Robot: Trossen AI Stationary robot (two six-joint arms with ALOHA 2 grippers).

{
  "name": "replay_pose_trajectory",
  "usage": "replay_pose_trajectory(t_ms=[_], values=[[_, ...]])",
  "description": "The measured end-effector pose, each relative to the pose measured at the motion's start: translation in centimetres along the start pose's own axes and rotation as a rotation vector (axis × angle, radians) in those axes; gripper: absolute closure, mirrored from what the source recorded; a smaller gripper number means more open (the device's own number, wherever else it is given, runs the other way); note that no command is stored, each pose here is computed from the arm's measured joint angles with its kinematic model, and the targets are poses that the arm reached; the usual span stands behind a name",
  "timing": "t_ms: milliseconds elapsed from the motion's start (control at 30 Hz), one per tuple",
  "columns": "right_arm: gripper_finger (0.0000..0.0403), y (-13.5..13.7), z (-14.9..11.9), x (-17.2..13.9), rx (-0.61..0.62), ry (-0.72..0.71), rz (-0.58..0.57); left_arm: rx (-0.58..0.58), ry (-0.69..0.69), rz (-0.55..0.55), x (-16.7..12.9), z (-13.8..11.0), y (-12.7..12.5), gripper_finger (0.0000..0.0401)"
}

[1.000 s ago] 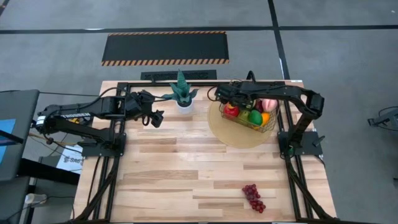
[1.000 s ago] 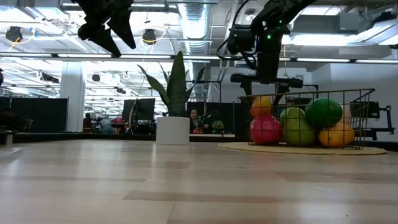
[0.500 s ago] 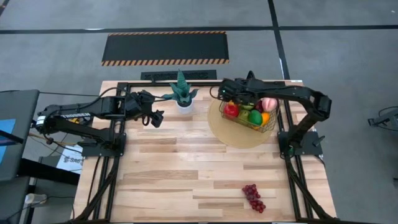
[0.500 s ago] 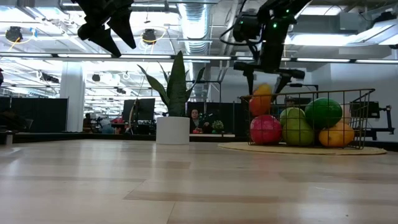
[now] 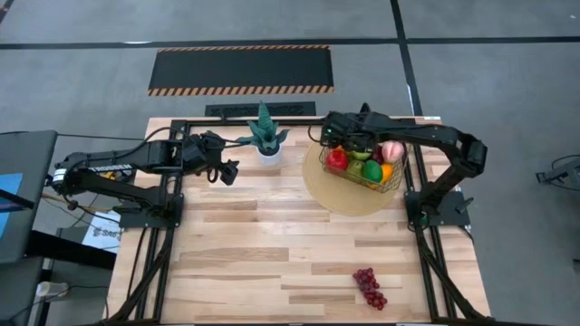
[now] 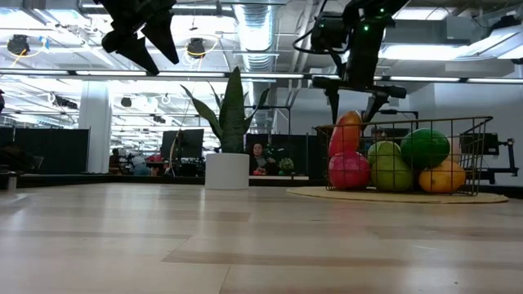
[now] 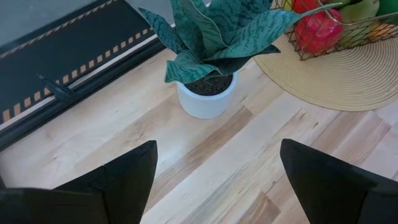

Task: Build produce basket
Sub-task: Put the orange mango into the wire basket, then put the grapes into the wire basket

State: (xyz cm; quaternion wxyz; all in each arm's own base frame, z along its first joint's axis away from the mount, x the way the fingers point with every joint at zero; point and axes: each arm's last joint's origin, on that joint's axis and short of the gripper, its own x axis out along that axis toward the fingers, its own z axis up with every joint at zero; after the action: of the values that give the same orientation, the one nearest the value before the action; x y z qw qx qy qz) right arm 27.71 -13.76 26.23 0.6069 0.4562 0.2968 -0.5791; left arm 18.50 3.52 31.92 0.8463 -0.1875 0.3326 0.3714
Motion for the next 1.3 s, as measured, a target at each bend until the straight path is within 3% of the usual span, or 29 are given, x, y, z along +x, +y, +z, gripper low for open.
replay_pose_trajectory(t_ms=[267,667,833,1000,1300], values=[[0.0096,-0.5,0.8,-1.1,-0.052,-0.031,0.032,0.000,-0.001,0.001,0.0,0.0,0.0,0.0074],[0.0096,0.4,-2.5,-2.6,-0.209,0.003,0.082,0.007,-0.002,0.003,0.0,0.0,0.0,0.0074],[0.0097,-0.4,-4.1,-5.5,-0.383,0.073,0.159,0.008,0.000,0.002,0.0,0.0,0.0,0.0074],[0.0097,-2.1,-8.8,-10.4,-0.625,0.320,0.348,0.009,0.001,0.003,0.0,0.0,0.0,0.0074],[0.0097,-6.4,-19.3,-16.4,-0.636,0.538,0.347,0.009,0.016,-0.020,0.0,-0.1,0.0,0.0074]])
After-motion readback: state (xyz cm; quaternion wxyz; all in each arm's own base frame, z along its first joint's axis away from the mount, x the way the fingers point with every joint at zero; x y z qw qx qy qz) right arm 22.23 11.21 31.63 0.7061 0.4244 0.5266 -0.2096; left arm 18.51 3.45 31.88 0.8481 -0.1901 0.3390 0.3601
